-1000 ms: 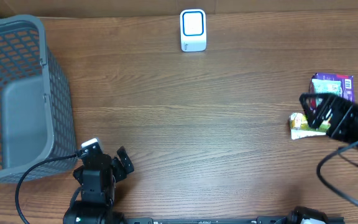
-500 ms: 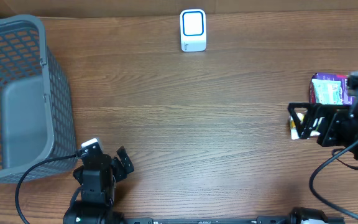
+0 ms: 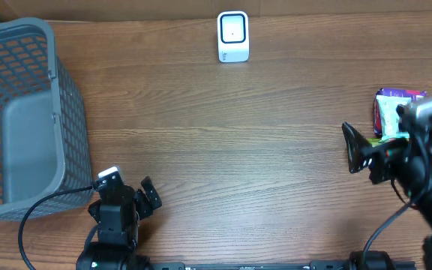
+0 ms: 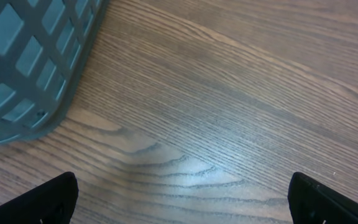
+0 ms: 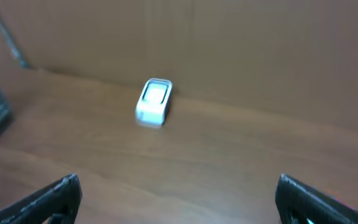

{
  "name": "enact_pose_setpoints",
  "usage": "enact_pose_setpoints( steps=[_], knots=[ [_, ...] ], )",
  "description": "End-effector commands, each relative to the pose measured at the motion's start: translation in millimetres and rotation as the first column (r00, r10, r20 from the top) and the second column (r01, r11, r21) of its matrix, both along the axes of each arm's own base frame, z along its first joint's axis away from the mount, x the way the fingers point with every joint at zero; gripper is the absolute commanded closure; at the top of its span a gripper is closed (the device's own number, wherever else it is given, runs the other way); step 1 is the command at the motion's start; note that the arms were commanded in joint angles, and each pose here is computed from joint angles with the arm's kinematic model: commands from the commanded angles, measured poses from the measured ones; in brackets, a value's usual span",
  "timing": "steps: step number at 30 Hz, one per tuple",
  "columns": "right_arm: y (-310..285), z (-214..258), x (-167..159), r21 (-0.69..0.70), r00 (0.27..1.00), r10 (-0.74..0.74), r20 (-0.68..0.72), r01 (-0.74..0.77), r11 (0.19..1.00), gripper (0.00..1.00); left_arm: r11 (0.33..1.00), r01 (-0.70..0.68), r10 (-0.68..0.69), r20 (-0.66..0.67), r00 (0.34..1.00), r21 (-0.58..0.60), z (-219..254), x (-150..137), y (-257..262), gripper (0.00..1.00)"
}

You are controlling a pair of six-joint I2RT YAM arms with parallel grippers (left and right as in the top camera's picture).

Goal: Scan the item barcode

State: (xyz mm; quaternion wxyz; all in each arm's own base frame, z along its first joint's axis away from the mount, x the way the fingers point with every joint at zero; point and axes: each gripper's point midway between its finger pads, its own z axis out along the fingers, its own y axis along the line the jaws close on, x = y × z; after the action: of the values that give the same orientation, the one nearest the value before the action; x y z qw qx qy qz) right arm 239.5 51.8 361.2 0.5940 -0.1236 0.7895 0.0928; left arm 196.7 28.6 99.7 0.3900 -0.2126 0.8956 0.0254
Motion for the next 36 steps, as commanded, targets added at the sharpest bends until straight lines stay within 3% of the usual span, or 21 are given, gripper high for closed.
enact_pose_setpoints(
  steps=[1,7,17,23,36],
  knots=[
    [-4,-30,-6,-0.009,0.999,-0.032,0.04,0.033,0.999,0.0,1.0,-0.019,0.019,0.013,1.0,-0.003,2,0,2,0.0],
    [-8,-76,-8,0.1,0.977,-0.096,0.191,0.078,0.992,0.0,1.0,-0.019,0.019,0.013,1.0,-0.003,2,0,2,0.0],
    [-5,-141,-3,0.122,0.939,-0.093,0.332,0.055,0.991,0.0,1.0,-0.019,0.019,0.013,1.0,-0.003,2,0,2,0.0],
    [-5,-173,2,0.116,0.947,-0.096,0.306,0.063,0.991,0.0,1.0,-0.019,0.019,0.013,1.0,-0.004,2,0,2,0.0],
    [-9,-189,3,0.092,0.963,-0.112,0.246,0.092,0.992,0.0,1.0,-0.019,0.019,0.013,1.0,-0.003,2,0,2,0.0]
  ],
)
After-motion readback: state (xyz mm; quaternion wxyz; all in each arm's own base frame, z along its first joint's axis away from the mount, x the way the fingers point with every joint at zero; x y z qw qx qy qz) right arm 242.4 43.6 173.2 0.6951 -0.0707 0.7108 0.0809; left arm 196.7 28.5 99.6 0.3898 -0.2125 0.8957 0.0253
